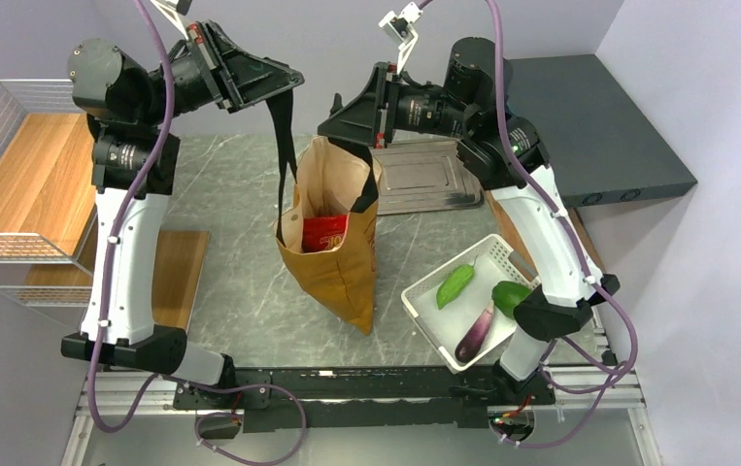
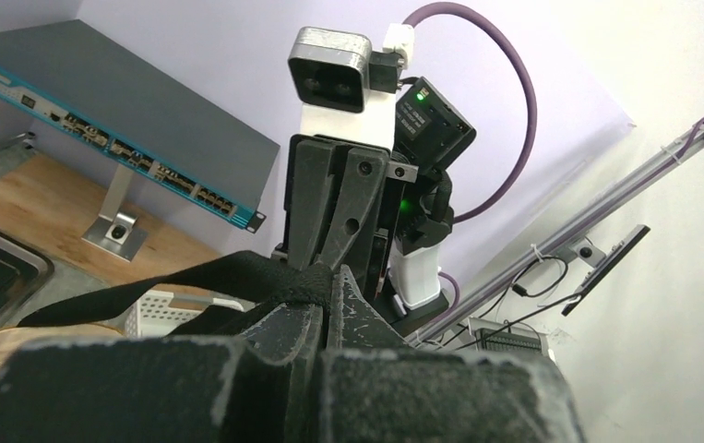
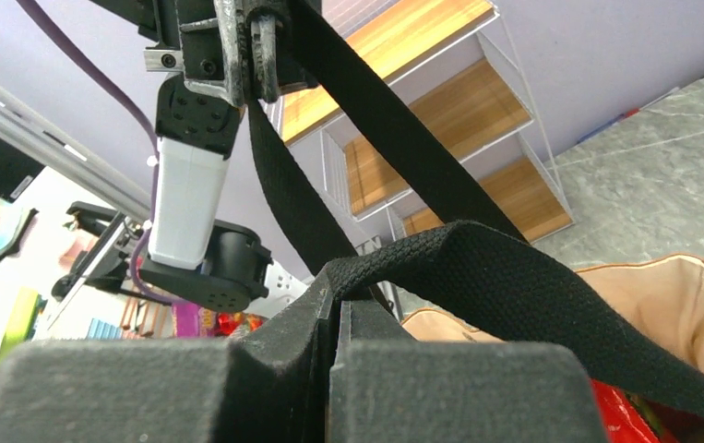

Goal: Place the food into the grocery bag and tie it
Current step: Tie the grocery bag at the center of the board.

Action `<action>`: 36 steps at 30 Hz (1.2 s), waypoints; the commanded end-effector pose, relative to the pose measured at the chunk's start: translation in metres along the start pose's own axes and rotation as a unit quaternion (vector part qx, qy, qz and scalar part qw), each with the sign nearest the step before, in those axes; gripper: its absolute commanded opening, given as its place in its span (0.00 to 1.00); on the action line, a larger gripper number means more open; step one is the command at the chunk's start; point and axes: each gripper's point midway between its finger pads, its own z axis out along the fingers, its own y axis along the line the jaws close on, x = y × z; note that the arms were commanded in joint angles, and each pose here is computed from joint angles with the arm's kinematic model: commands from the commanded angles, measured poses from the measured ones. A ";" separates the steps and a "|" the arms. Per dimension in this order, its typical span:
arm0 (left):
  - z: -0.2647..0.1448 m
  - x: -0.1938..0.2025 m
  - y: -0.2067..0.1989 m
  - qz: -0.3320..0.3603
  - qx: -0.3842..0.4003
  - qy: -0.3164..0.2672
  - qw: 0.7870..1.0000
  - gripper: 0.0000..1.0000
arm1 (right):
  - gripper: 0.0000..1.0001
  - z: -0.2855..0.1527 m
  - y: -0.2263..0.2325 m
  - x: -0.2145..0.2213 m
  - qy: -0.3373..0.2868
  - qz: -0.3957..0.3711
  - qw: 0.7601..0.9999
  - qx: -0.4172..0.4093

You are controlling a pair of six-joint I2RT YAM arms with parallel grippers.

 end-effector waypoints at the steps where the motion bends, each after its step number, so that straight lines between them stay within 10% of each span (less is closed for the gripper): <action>1: 0.005 -0.012 -0.040 0.069 0.049 -0.029 0.996 0.00 | 0.00 0.002 0.022 -0.011 -0.010 -0.022 0.998 -0.052; 36: 0.051 -0.004 0.001 0.067 -0.008 -0.079 0.995 0.00 | 0.00 0.009 0.070 -0.027 -0.050 0.008 0.986 -0.156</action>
